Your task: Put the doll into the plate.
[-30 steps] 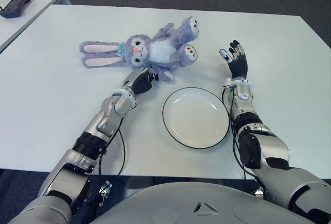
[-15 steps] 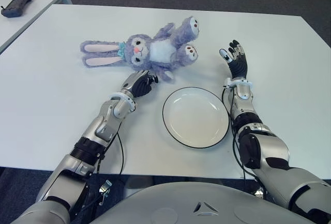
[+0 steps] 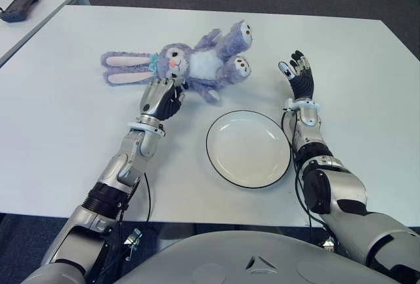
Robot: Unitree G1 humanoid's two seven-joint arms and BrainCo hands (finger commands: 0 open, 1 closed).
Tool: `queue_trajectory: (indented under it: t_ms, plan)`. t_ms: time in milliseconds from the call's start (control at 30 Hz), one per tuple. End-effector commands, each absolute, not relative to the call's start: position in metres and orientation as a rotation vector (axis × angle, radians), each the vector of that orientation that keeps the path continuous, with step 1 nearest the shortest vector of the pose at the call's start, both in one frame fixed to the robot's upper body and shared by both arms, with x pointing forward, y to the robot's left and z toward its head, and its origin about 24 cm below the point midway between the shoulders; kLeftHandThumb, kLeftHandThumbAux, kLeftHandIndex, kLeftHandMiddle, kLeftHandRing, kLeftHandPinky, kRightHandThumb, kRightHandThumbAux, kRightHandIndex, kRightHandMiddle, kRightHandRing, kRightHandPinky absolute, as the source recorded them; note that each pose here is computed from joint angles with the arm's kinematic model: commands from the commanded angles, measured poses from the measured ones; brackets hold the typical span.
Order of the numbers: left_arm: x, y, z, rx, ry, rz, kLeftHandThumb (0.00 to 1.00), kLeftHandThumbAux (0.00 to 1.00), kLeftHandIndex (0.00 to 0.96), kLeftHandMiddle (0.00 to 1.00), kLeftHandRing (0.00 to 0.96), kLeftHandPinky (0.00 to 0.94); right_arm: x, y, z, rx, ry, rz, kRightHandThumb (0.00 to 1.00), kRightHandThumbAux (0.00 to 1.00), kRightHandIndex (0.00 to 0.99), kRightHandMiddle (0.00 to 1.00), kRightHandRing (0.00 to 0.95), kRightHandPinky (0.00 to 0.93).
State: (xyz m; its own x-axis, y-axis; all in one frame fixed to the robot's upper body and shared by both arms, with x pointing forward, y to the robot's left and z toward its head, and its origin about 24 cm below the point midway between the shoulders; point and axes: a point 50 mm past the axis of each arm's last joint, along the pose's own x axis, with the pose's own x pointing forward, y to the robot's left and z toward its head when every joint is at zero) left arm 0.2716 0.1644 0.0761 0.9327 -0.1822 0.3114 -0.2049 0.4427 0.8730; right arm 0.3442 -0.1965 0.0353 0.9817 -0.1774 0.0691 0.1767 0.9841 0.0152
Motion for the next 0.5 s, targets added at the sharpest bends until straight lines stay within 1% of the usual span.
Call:
queue_trajectory:
  t_ms: [33, 67, 100, 133, 167, 200, 267, 300, 333, 400, 433, 467, 500]
  plan:
    - [0.291, 0.176, 0.106, 1.174, -0.679, 0.255, 0.405, 0.391, 0.195, 0.336, 0.453, 0.528, 0.207, -0.183, -0.113, 0.084, 0.545, -0.254, 0.0, 0.588, 0.073, 0.079, 0.038, 0.0]
    - [0.292, 0.176, 0.108, 1.174, -0.692, 0.268, 0.394, 0.378, 0.16, 0.31, 0.428, 0.499, 0.207, -0.183, -0.113, 0.084, 0.545, -0.255, 0.0, 0.585, 0.075, 0.077, 0.036, 0.0]
    - [0.293, 0.176, 0.109, 1.172, -0.707, 0.285, 0.392, 0.376, 0.154, 0.306, 0.424, 0.494, 0.207, -0.182, -0.113, 0.087, 0.545, -0.258, 0.0, 0.585, 0.075, 0.077, 0.036, 0.0]
    - [0.294, 0.177, 0.11, 1.17, -0.718, 0.296, 0.399, 0.364, 0.129, 0.266, 0.354, 0.413, 0.208, -0.182, -0.113, 0.089, 0.546, -0.26, 0.0, 0.583, 0.077, 0.076, 0.034, 0.0]
    - [0.295, 0.177, 0.112, 1.165, -0.73, 0.309, 0.401, 0.361, 0.123, 0.256, 0.337, 0.392, 0.208, -0.182, -0.113, 0.091, 0.547, -0.263, 0.0, 0.582, 0.077, 0.076, 0.034, 0.0]
    - [0.296, 0.177, 0.113, 1.162, -0.738, 0.318, 0.414, 0.353, 0.106, 0.233, 0.297, 0.34, 0.208, -0.182, -0.113, 0.093, 0.547, -0.264, 0.0, 0.582, 0.078, 0.077, 0.035, 0.0]
    - [0.298, 0.177, 0.114, 1.156, -0.75, 0.328, 0.435, 0.341, 0.077, 0.201, 0.246, 0.266, 0.208, -0.182, -0.113, 0.094, 0.548, -0.265, 0.0, 0.581, 0.08, 0.079, 0.036, 0.0]
    - [0.299, 0.177, 0.115, 1.151, -0.756, 0.333, 0.437, 0.34, 0.075, 0.199, 0.242, 0.261, 0.208, -0.182, -0.113, 0.094, 0.548, -0.265, 0.0, 0.581, 0.08, 0.079, 0.036, 0.0]
    - [0.3, 0.176, 0.116, 1.148, -0.761, 0.336, 0.446, 0.33, 0.049, 0.182, 0.214, 0.216, 0.208, -0.182, -0.113, 0.094, 0.548, -0.264, 0.0, 0.581, 0.08, 0.08, 0.036, 0.0]
    - [0.307, 0.175, 0.122, 1.143, -0.776, 0.345, 0.448, 0.32, 0.024, 0.165, 0.187, 0.185, 0.208, -0.182, -0.113, 0.095, 0.547, -0.263, 0.0, 0.58, 0.079, 0.079, 0.035, 0.0]
    - [0.31, 0.174, 0.125, 1.143, -0.782, 0.348, 0.443, 0.308, 0.006, 0.14, 0.154, 0.151, 0.208, -0.182, -0.113, 0.095, 0.547, -0.263, 0.0, 0.583, 0.076, 0.077, 0.034, 0.0]
    - [0.314, 0.174, 0.127, 1.145, -0.785, 0.349, 0.442, 0.306, 0.002, 0.136, 0.148, 0.145, 0.208, -0.182, -0.113, 0.096, 0.548, -0.263, 0.0, 0.583, 0.076, 0.077, 0.033, 0.0]
    - [0.316, 0.174, 0.128, 1.146, -0.787, 0.35, 0.428, 0.294, 0.0, 0.116, 0.124, 0.108, 0.208, -0.182, -0.113, 0.096, 0.548, -0.263, 0.0, 0.588, 0.077, 0.08, 0.035, 0.0]
